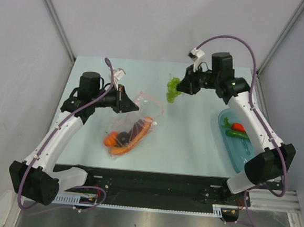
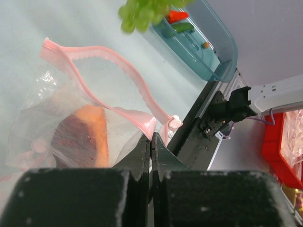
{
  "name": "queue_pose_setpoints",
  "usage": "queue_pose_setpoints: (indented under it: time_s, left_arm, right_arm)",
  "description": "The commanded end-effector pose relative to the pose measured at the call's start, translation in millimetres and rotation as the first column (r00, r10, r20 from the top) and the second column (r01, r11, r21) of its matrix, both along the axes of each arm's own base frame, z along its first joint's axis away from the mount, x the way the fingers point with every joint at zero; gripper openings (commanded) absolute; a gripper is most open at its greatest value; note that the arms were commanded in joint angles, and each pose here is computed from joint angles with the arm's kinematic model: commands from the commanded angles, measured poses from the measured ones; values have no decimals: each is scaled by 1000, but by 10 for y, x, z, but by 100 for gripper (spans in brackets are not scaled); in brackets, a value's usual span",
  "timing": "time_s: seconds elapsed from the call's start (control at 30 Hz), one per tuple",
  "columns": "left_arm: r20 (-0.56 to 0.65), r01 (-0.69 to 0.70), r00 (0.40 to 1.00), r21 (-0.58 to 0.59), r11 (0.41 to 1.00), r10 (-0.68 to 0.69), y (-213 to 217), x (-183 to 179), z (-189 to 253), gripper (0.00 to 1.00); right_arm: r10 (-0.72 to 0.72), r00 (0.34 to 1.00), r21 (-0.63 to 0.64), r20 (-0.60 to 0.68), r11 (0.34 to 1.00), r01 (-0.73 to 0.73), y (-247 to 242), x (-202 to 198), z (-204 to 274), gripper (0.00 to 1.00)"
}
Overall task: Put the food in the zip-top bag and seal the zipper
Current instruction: Place the fake fruit in the zipper food storage bag.
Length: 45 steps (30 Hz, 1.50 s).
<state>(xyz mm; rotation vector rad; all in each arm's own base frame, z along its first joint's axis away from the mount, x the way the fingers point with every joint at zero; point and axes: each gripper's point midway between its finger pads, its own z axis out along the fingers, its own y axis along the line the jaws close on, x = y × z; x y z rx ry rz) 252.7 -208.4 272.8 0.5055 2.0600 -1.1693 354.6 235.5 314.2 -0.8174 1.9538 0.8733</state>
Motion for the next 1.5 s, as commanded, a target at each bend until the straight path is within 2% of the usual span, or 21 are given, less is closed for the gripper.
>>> queue_pose_setpoints:
  time_s: [0.0,0.1,0.33,0.53,0.57,0.67,0.7,0.73,0.83,1.07,1.2,1.23,1.3,1.4,1.47]
  left_arm:
    - [69,-9,998,-56,998,13,2,42,265,0]
    - [66,-5,998,-66,998,10,-9,36,286,0]
    - [64,-14,998,-69,998,18,16,53,282,0]
    - [70,-20,997,-84,996,26,30,33,309,0]
    - [72,-20,997,-84,996,26,30,30,313,0]
    - [77,-18,997,-82,996,25,33,24,322,0]
    - [75,-21,997,-80,997,27,41,21,315,0]
    - [80,-20,996,-79,997,26,43,14,324,0]
    - [82,-20,996,-73,997,26,51,4,312,0]
    - [70,-20,997,-71,997,25,48,11,268,0]
    - [72,-22,997,-65,998,27,51,27,259,0]
    - [78,-24,997,-64,998,29,53,34,265,0]
    - [79,-23,996,-62,998,28,55,31,256,0]
    - [67,-25,997,-62,998,29,50,46,208,0]
    - [65,-26,997,-64,998,31,46,59,206,0]
  right_arm:
    - [25,997,233,70,972,-40,503,-202,421,0]
    - [60,998,286,14,956,-61,793,-323,404,0]
    - [170,964,313,-204,944,-100,1301,-546,-103,0]
    - [278,921,241,-274,947,-215,1598,-908,-594,0]
    - [292,914,237,-281,944,-229,1621,-939,-636,3]
    - [329,899,242,-288,934,-265,1635,-1006,-663,43]
    - [337,900,242,-277,931,-274,1620,-1010,-646,63]
    - [331,902,238,-277,933,-269,1583,-998,-636,70]
    - [292,921,220,-258,946,-239,1372,-863,-584,84]
    - [172,965,178,-197,975,-137,626,-402,-502,96]
    - [32,985,134,-172,991,-9,-49,-51,-493,97]
    - [9,981,110,-193,994,13,-196,-77,-524,98]
    - [-87,985,34,-151,995,93,-637,83,-604,98]
    - [-192,965,-108,-180,979,175,-1216,68,-890,97]
    - [-261,945,-156,-195,960,233,-1562,110,-1020,95]
